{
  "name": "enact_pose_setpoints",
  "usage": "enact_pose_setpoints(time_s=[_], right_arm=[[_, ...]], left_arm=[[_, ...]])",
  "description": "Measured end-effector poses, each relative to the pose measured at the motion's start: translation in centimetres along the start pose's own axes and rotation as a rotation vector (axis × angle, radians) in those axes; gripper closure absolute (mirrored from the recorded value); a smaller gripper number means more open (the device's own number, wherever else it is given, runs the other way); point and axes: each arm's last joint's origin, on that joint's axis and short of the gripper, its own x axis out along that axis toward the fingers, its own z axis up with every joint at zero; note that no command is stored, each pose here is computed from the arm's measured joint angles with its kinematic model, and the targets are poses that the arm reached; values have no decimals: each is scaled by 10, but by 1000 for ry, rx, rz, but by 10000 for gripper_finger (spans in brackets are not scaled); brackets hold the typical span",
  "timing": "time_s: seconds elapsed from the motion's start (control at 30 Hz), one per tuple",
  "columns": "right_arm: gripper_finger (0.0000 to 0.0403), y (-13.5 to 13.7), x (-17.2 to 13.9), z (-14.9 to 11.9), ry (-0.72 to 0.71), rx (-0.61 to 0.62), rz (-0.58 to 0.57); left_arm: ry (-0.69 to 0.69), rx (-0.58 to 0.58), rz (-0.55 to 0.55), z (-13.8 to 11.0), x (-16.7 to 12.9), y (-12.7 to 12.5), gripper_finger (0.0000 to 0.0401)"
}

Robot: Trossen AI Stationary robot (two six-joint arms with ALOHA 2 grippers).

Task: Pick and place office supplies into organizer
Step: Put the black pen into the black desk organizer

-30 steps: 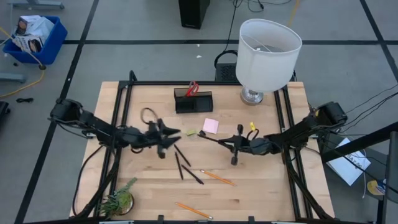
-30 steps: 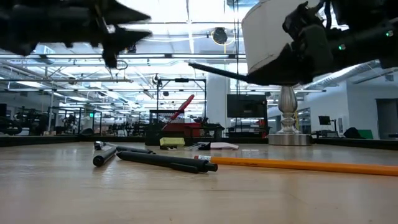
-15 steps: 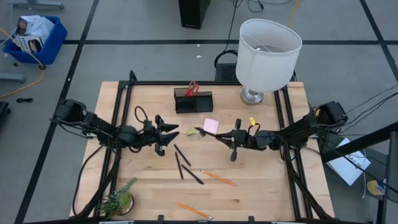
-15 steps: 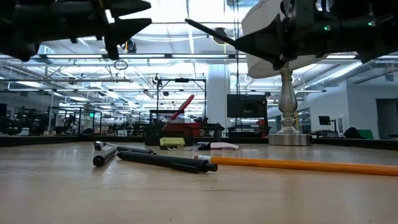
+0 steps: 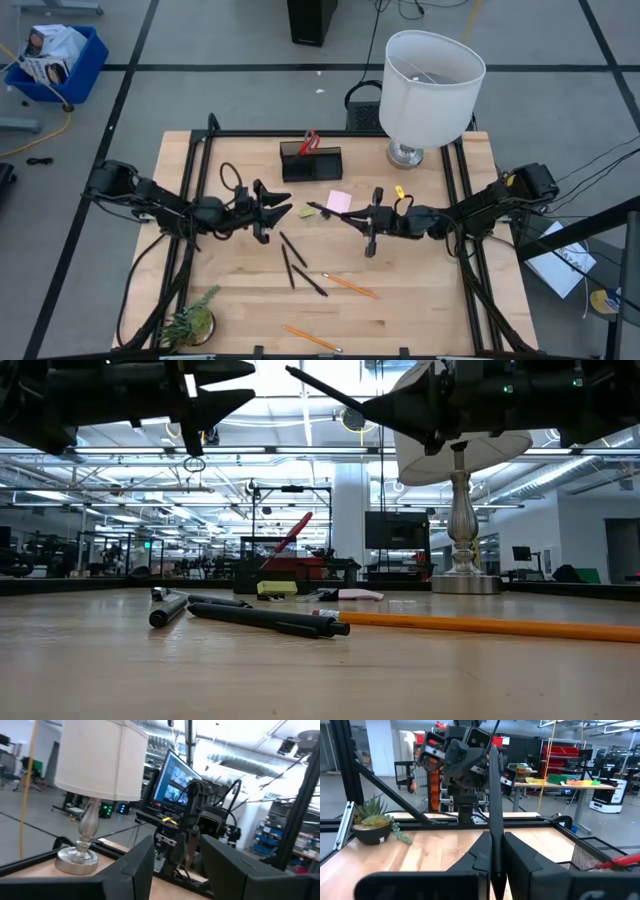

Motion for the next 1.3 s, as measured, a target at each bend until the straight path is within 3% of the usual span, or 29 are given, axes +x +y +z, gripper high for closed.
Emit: enact_pose_setpoints(time_s=[0.67,0.9,1.3], right_arm=[[379,-10,4,-1,5,28,-17],[379,-10,4,-1,7,26,-17],[379,-10,4,-2,22,14,-18]], left_arm=[[29,-34,-39,-13,52,-1,235],[81,-38,0,-26,73,5,235],[77,-38,14,-29,76,5,235]])
